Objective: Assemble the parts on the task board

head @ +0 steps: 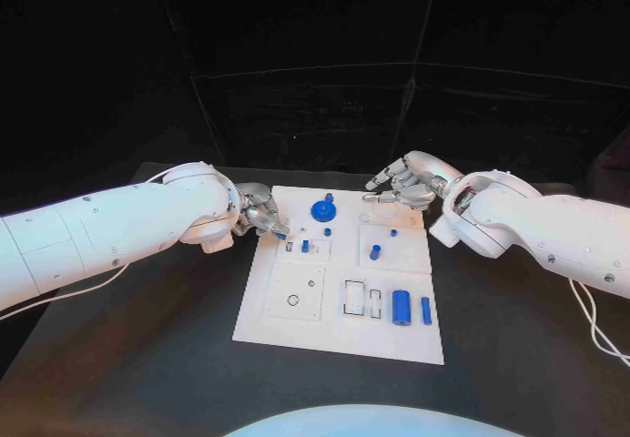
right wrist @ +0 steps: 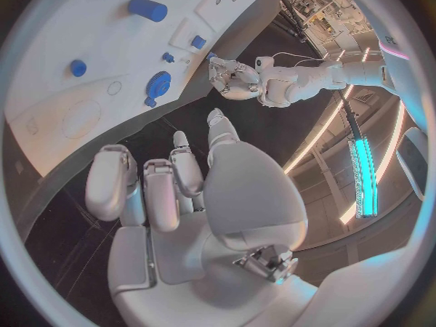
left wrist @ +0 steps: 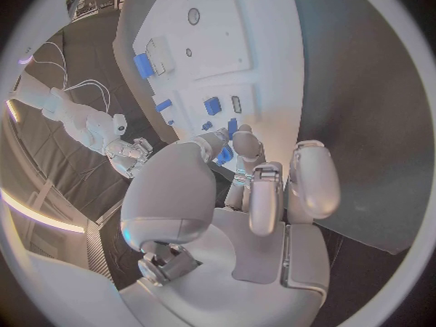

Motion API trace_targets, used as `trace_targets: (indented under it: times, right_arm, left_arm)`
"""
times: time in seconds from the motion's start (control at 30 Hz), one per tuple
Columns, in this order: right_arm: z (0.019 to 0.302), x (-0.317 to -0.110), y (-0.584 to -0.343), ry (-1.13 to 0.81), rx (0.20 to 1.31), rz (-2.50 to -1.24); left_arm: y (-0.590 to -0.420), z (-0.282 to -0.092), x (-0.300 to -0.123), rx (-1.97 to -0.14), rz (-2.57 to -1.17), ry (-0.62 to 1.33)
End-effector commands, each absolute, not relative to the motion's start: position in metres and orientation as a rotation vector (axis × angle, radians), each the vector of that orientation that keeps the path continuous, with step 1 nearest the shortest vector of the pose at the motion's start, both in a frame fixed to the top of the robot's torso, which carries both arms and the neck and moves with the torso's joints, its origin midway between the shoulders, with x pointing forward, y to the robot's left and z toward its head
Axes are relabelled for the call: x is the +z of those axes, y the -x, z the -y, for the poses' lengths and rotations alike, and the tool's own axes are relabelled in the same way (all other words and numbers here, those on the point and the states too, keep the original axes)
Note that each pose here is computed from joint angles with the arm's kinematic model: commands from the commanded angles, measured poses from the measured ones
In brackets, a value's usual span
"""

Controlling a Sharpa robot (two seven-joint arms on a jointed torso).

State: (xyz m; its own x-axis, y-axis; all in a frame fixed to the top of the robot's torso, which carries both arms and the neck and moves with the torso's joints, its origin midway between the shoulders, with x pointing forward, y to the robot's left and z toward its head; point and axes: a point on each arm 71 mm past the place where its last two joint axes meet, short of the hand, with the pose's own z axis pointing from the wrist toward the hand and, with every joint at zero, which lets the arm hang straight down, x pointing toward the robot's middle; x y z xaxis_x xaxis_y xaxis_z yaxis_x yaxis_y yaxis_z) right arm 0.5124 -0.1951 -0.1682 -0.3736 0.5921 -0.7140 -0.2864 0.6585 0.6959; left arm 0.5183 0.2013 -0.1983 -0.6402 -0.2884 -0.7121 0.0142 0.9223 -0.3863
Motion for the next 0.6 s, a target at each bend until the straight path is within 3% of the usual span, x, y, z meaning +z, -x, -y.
trace_targets:
  times: [0.03,0.6]
  right_arm:
    - [0.194,-0.167,-0.512,-0.24,0.951,-1.72]
    - [0.194,-0.167,-0.512,-0.24,0.946,-1.721]
  left_arm:
    - [-0.516,-0.198,-0.2,-0.467,-2.196,0.228]
    - [-0.51,-0.191,-0.218,-0.422,-2.25,0.178]
